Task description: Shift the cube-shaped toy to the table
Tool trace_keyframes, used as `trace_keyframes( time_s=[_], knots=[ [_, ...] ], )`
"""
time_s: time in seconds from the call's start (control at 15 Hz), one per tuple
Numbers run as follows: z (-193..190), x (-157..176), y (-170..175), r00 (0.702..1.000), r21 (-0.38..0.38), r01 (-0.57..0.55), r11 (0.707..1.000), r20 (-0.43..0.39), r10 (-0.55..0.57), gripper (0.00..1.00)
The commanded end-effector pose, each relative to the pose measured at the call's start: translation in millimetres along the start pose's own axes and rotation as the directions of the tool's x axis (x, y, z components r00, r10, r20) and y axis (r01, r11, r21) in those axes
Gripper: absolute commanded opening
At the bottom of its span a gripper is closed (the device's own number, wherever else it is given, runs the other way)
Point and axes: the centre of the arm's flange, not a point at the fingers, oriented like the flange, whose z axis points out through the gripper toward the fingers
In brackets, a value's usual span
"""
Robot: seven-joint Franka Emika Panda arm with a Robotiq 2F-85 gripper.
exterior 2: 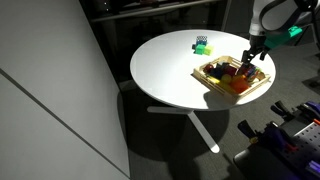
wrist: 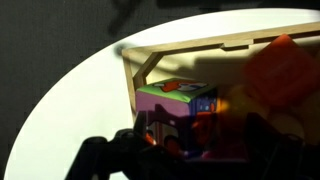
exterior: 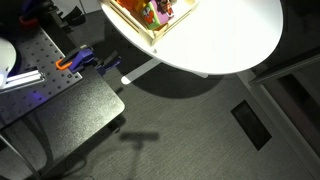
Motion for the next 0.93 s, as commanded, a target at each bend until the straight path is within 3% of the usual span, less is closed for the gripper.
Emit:
trace_keyframes(
  time_s=[0.0, 0.07, 0.2, 0.6, 0.73, 0.87],
  knots=[
    [11.7, 13.3, 6.5, 1.000, -0.030, -0.018, 0.999, -0.024, 0.017, 1.00],
    [14.8, 14.1, 8.2, 0.999, -0.032, -0.025, 0.999, -0.023, 0.025, 0.75],
    [20.0, 15.3, 12.6, 0.999, -0.030, -0.034, 0.999, -0.011, 0.033, 0.66],
    [10.5, 15.2, 24.2, 0.998, -0.025, -0.065, 0.998, 0.026, 0.066, 0.16],
    [-0.7, 15.1, 29.1, 0.996, -0.014, -0.077, 0.997, 0.033, 0.077, 0.05],
    [-11.7, 15.0, 33.3, 0.995, -0.007, -0.091, 0.996, 0.038, 0.091, 0.01]
  ],
)
